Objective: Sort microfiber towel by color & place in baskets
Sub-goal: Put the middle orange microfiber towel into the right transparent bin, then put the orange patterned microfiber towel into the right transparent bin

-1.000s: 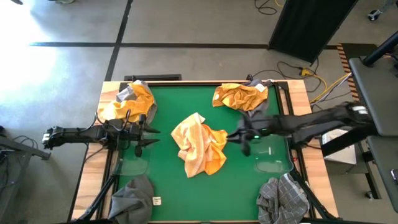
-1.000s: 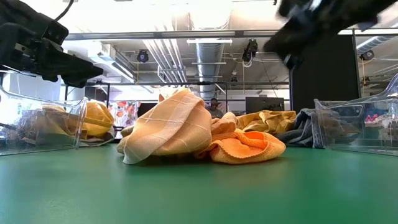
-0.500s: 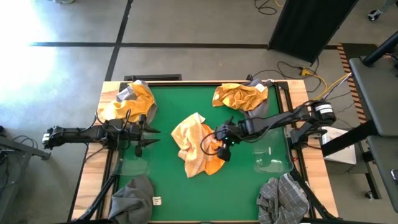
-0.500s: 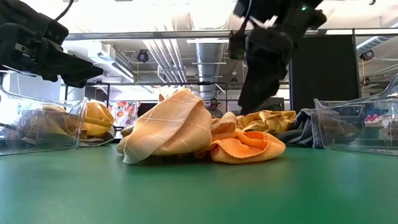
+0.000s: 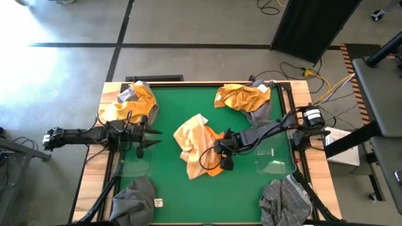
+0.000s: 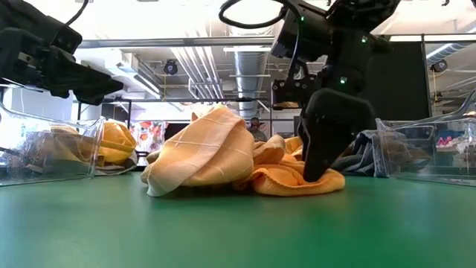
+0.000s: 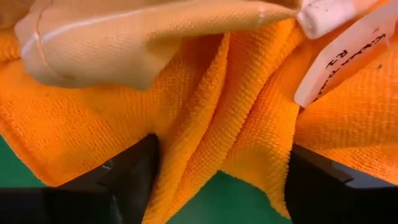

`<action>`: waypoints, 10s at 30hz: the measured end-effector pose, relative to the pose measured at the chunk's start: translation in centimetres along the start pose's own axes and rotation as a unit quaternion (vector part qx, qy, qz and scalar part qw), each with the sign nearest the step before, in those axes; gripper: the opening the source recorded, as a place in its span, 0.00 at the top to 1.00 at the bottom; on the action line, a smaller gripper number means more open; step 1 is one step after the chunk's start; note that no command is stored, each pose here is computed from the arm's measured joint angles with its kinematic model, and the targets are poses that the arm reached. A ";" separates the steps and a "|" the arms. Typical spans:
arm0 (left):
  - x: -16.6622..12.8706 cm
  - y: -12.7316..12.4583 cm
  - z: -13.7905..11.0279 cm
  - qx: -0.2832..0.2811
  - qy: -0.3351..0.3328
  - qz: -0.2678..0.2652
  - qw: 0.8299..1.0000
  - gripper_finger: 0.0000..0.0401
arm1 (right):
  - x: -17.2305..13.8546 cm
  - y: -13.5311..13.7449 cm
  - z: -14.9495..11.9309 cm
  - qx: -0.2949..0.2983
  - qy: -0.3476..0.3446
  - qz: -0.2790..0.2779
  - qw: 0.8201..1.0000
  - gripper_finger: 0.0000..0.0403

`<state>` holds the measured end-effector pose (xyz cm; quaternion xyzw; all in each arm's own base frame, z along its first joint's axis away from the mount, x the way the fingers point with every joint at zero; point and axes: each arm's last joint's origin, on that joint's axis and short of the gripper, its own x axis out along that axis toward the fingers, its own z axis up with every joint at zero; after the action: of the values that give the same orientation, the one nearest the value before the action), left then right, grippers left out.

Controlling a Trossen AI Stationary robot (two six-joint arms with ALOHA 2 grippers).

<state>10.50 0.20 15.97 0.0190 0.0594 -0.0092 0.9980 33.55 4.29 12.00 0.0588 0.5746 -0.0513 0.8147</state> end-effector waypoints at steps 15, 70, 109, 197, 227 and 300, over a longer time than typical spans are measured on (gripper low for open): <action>0.0 0.2 1.0 -0.002 -0.050 0.026 0.998 0.61 | -10.2 -1.4 1.0 0.007 0.050 -0.043 0.998 0.95; 2.0 2.3 19.6 -0.234 -0.273 0.181 0.916 0.61 | -36.0 -5.7 -16.0 -0.026 -0.082 0.184 0.979 0.97; 3.9 2.5 29.4 -0.139 -0.078 0.212 0.964 0.61 | -18.8 -4.2 -10.4 0.313 0.101 -0.180 0.927 0.97; 19.9 1.0 14.6 -0.159 0.412 0.046 0.896 0.61 | -22.5 -12.7 -8.7 0.275 0.029 -0.058 0.959 0.33; 31.8 1.3 -0.2 -0.108 0.457 0.083 0.879 0.41 | -22.1 0.1 -7.7 0.110 -0.073 0.057 0.990 0.30; 6.7 1.7 29.6 -0.153 0.231 -0.016 0.961 0.56 | -33.3 0.6 5.2 -0.033 -0.184 -0.063 0.980 0.95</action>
<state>20.66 0.68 44.57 -0.1336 0.2898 -0.0111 0.9477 27.37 4.56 45.12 -0.0145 0.4188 -0.0938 0.9031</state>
